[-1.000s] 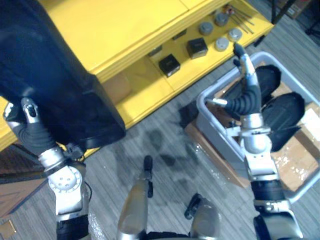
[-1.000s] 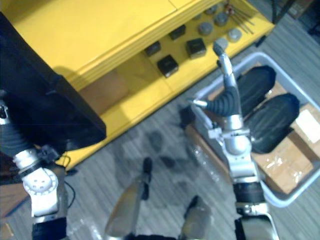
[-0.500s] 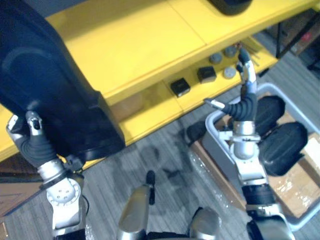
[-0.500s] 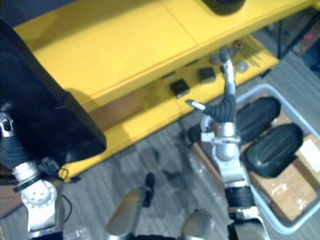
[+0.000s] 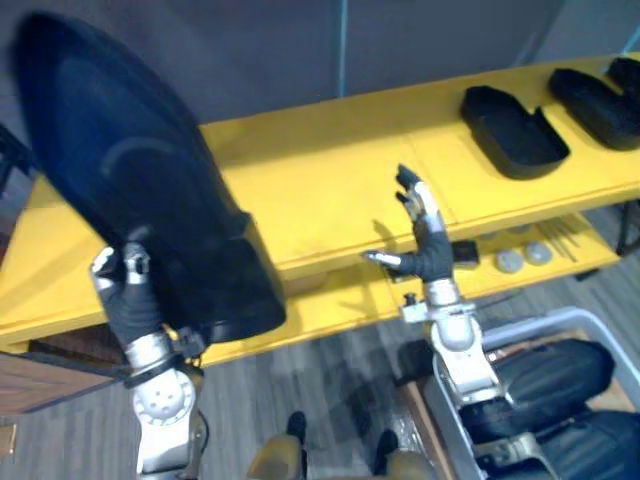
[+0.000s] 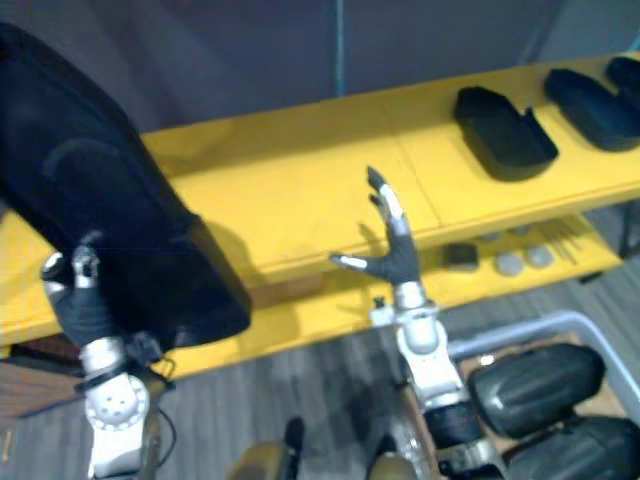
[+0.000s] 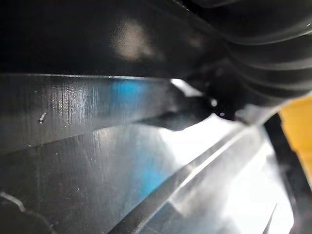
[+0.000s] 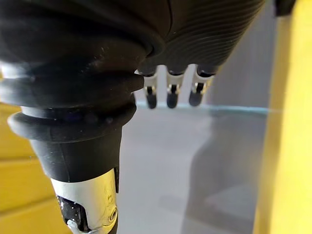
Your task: Walk over and take plastic housings, then place them on the shelf
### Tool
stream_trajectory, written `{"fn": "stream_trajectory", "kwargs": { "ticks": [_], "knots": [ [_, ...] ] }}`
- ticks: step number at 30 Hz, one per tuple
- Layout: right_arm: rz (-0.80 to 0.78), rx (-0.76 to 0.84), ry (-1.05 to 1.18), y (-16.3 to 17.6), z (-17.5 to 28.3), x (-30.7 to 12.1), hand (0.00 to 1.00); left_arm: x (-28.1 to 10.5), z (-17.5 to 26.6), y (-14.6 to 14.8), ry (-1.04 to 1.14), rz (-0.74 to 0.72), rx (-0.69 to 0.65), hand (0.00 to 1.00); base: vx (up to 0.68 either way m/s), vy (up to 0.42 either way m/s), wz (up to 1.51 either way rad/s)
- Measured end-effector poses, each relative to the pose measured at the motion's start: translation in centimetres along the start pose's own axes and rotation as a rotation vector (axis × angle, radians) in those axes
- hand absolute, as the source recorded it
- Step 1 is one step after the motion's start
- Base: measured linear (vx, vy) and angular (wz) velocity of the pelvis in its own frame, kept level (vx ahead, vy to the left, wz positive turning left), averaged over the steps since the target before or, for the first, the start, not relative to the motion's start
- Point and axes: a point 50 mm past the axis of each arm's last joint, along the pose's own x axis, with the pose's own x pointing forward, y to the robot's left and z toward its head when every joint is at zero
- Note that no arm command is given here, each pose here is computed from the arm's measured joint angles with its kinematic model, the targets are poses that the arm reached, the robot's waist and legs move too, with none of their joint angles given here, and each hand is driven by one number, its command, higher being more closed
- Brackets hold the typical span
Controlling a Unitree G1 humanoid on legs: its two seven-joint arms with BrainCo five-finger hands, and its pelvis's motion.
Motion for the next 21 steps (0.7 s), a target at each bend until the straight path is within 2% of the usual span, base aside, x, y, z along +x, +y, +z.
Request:
{"fn": "stream_trajectory", "kwargs": {
  "ticks": [5,7,11,14,17,21],
  "knots": [
    [-0.158,-0.068,0.013,-1.8,0.8,-1.1,0.0,0.7,0.7,-0.5,-0.029,-0.073,0.007,1.0,0.06,0.034,-0.18],
    [-0.336,-0.144,-0.032,-5.6,2.5,-1.9,0.0,1.5,0.7,-1.1,-0.022,-0.141,0.034,1.0,0.02,0.016,-0.31],
    [-0.509,-0.298,0.001,-10.4,3.6,-4.7,0.0,3.6,-1.4,-1.6,0.092,-0.198,0.15,1.0,-0.02,0.021,-0.55],
    [-0.551,-0.328,0.061,-12.0,3.6,-6.6,0.0,5.3,-5.3,-0.6,0.259,-0.152,0.262,1.0,0.0,0.014,-0.59],
    [-0.567,-0.332,0.133,-13.4,3.5,-8.7,0.0,8.0,-9.2,1.6,0.477,-0.045,0.336,1.0,0.01,-0.002,-0.51],
    [-0.542,-0.258,0.184,-13.4,3.2,-10.0,0.0,10.9,-10.7,2.8,0.588,0.032,0.392,1.0,0.0,-0.019,-0.47]
  ]
}}
